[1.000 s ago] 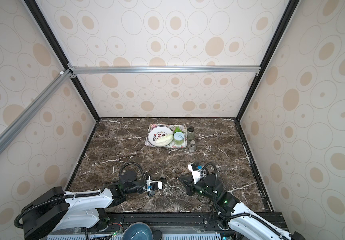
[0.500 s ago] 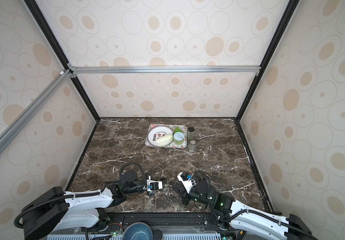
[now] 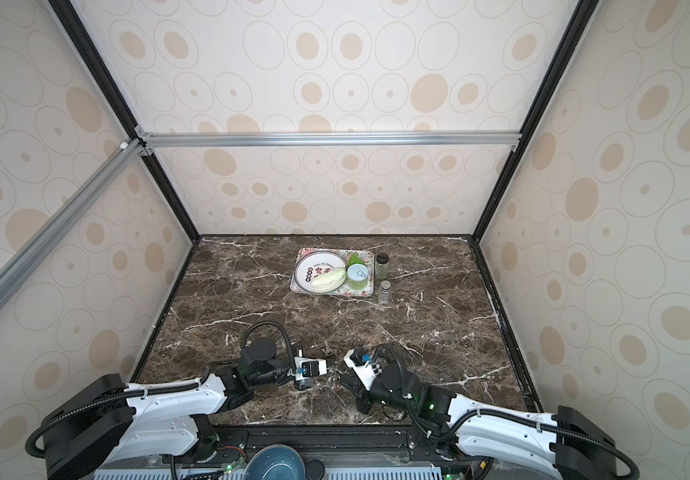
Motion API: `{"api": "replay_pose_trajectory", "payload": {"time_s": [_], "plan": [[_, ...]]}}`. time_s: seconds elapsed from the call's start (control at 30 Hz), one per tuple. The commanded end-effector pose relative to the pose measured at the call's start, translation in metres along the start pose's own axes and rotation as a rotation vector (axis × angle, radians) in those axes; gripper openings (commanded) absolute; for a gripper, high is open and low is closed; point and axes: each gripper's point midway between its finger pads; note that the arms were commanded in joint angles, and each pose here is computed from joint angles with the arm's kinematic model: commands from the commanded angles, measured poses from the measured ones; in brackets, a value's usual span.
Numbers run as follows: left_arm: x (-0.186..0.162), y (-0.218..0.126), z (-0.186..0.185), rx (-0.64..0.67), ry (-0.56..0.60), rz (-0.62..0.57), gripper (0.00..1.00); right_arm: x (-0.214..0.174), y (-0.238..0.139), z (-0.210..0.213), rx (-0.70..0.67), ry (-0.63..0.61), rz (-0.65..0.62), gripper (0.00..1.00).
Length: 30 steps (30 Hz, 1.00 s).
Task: Put the keys on the keyring
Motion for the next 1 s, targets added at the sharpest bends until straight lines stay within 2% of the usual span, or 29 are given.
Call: {"api": "replay_pose_trajectory", "payload": {"time_s": [0.0,0.23,0.5,0.7,0.97], "plan": [[0.023,0.001,0.018,0.037,0.024,-0.054,0.00,0.023,-0.001,0.000,-0.033,-0.002,-0.083,0.00],[0.024,-0.001,0.018,0.044,0.033,-0.060,0.00,0.026,-0.018,-0.032,-0.202,0.053,-0.149,0.00],[0.023,-0.001,0.018,0.044,0.037,-0.058,0.00,0.035,-0.036,-0.050,-0.328,0.040,-0.170,0.00],[0.023,-0.001,0.017,0.042,0.038,-0.059,0.00,0.055,-0.047,-0.048,-0.339,0.028,-0.232,0.00],[0.025,-0.002,0.018,0.046,0.040,-0.063,0.00,0.069,-0.048,-0.019,-0.208,-0.095,-0.248,0.00]]}}
Point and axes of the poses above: each gripper's point midway between its finger pads, its own y axis out along the fingers, its own z axis along the line the jaws close on, x = y × z, and after that the axes turned 10 degrees about y, right-handed
